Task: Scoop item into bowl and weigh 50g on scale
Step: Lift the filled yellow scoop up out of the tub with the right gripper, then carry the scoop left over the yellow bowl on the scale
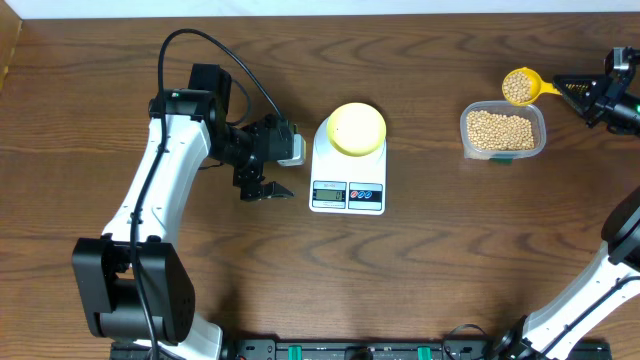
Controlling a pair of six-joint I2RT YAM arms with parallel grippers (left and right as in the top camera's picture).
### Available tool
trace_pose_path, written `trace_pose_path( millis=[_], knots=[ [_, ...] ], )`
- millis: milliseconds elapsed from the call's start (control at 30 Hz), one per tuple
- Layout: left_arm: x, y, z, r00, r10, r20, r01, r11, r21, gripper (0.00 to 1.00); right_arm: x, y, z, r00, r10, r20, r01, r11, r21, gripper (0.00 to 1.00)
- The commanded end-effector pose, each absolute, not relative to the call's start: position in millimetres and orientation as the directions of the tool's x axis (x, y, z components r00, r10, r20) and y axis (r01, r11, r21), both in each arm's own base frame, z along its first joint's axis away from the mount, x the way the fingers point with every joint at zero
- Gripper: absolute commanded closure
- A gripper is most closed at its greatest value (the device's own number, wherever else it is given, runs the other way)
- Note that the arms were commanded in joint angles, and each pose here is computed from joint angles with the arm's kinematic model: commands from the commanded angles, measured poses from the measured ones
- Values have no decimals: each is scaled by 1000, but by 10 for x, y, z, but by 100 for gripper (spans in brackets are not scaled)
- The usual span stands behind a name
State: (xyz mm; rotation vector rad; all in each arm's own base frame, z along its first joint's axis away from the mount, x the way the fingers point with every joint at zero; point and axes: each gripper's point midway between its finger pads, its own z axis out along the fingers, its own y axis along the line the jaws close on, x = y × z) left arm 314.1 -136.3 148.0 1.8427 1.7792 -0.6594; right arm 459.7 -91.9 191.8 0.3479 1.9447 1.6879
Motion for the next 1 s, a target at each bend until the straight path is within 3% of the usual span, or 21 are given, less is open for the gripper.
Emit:
trace_pose_path(
  millis=[0,433,967],
  knots=[
    [3108,-1365,1465,32,759,-650,999,-36,7,2,4598,-898,1981,-823,524,-220,-175,135,975,99],
    [3108,-1365,1465,32,759,-650,999,-36,7,2,4633,-713,1973,-843,490,-222,-180,133,975,99],
    [3108,-1365,1465,32,759,-650,999,-36,7,2,4692,116,1974,-915,332,-231,-209,102,973,99]
  ],
)
